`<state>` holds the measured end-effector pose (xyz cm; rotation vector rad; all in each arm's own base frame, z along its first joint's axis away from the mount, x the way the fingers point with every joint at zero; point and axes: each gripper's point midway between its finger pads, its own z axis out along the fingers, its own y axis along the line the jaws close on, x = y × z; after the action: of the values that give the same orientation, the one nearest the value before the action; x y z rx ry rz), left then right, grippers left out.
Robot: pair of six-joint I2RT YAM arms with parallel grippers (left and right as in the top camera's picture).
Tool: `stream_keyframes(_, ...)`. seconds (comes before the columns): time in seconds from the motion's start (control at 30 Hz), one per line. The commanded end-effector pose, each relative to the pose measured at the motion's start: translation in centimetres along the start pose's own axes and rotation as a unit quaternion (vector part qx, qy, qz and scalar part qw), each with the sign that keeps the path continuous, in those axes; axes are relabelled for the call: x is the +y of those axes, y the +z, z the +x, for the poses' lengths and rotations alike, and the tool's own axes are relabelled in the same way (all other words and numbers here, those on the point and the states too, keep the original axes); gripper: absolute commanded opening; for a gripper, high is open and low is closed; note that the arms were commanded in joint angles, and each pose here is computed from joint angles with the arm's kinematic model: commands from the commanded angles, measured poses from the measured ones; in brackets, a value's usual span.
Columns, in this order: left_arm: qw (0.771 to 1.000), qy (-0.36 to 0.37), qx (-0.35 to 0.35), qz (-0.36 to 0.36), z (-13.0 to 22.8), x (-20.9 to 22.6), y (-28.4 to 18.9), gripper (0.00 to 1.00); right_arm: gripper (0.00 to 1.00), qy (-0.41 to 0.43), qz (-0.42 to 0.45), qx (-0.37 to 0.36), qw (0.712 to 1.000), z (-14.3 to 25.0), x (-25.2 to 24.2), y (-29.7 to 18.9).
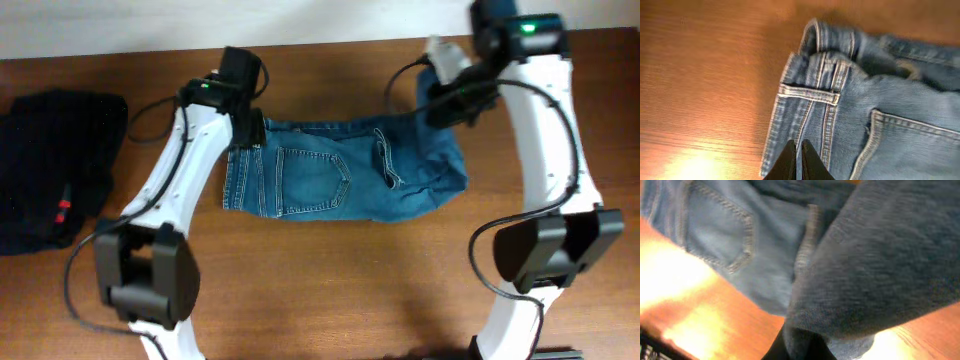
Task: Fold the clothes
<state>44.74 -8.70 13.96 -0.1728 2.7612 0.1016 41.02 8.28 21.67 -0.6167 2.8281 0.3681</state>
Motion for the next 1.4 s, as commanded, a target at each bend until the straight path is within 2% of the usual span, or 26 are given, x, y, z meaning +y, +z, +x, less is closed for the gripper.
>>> stream_keyframes(0.0, 0.999, -0.022, -0.047, 0.000, -2.1, 2.4, -3.6, 0.06, 0.04, -0.047, -0.012, -0.040, 0.998, -1.5, 4.2, -2.2)
stream_keyframes(0.17, 0.996, -0.063, -0.065, -0.011, -3.3, 6.2, -5.0, 0.06, 0.04, -0.073, -0.030, -0.049, 0.996, -2.6, 8.8, -2.0)
stream_keyframes(0.4, 0.994, -0.095, -0.054, -0.030, -3.2, 9.7, -4.6, 0.06, 0.04, -0.144, -0.043, -0.064, 0.987, -3.9, 14.5, -0.7)
stream_keyframes(0.57, 0.994, -0.097, -0.049, -0.032, -2.9, 9.9, -4.6, 0.06, 0.05, -0.151, -0.025, -0.057, 0.987, -4.6, 15.4, 1.2)
stream_keyframes(1.0, 0.993, -0.098, -0.051, -0.032, -3.1, 10.0, -4.6, 0.08, 0.04, -0.169, -0.048, 0.015, 0.984, -4.3, 17.5, 9.1)
stream_keyframes(1.3, 0.993, -0.098, -0.052, -0.032, -3.1, 10.0, -4.6, 0.08, 0.05, -0.209, -0.060, 0.018, 0.976, -4.3, 21.3, 12.1)
stream_keyframes(1.37, 0.993, -0.098, -0.050, -0.033, -3.0, 10.1, -4.6, 0.08, 0.08, -0.217, -0.062, 0.014, 0.974, -4.4, 22.1, 12.3)
